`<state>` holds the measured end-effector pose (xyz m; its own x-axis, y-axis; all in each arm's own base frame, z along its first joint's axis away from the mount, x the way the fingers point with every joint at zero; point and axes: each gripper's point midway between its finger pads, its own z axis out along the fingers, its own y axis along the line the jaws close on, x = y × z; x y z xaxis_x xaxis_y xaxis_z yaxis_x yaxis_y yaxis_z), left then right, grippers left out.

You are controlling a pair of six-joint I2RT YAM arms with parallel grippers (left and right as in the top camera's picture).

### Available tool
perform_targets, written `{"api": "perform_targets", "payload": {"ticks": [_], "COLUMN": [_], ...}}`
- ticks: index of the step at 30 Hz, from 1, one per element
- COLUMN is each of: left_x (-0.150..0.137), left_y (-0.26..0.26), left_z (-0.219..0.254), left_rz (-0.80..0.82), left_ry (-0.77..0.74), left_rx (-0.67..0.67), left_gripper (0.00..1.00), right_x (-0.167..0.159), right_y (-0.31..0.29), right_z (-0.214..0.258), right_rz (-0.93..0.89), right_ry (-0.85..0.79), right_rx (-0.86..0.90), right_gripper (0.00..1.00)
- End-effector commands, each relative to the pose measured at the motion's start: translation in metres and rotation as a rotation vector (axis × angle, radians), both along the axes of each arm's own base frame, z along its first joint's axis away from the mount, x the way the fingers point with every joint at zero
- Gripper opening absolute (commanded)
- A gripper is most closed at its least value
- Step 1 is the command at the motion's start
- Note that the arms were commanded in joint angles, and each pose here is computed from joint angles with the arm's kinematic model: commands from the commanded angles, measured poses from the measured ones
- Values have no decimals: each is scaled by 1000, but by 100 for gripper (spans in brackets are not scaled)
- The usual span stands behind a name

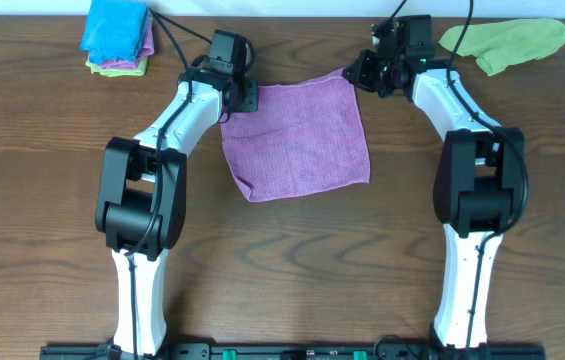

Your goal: Fold the cloth

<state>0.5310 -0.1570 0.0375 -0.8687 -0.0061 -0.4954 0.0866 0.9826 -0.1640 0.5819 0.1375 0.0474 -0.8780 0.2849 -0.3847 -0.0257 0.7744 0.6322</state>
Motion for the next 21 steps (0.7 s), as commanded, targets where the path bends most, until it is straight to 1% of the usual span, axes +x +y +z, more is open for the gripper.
{"api": "perform_targets", "payload": {"ticks": [1,2,4,5,6,7,9,11,14,15,17,21], "left_x": [4,6,7,7,7,7,8,9,12,14,14,17], "left_y": [8,11,13,15,17,18,19,20,21,23,25,30], "left_z": [-10,-10,-10,-11,-13,-15,-20,-23,-24,-25,-26,-25], "left_rz": [16,23,26,30,31,34,36,38,42,45,50,59], "left_ry": [-8,-16,-18,-15,-14,-10,-5,-6,-16,-18,-17,-24], "left_rx": [46,54,55,55,56,56,58,57,55,54,54,53], "left_gripper": [24,24,24,24,24,24,23,23,23,23,23,23], "right_x": [-2,-3,-4,-4,-3,-2,1,4,5,6,6,7], "right_y": [5,6,9,12,14,15,15,11,5,4,1,-4], "right_z": [-6,-6,-5,-2,0,3,10,16,23,26,30,38], "right_rz": [1,5,14,34,48,55,66,61,55,57,57,69], "right_ry": [20,20,18,5,-6,-17,-42,-59,-71,-76,-86,-117], "right_rx": [4,6,15,26,36,47,68,71,73,81,82,66], "right_gripper": [2,6,38,48,53,56,57,62,65,68,71,72]}}
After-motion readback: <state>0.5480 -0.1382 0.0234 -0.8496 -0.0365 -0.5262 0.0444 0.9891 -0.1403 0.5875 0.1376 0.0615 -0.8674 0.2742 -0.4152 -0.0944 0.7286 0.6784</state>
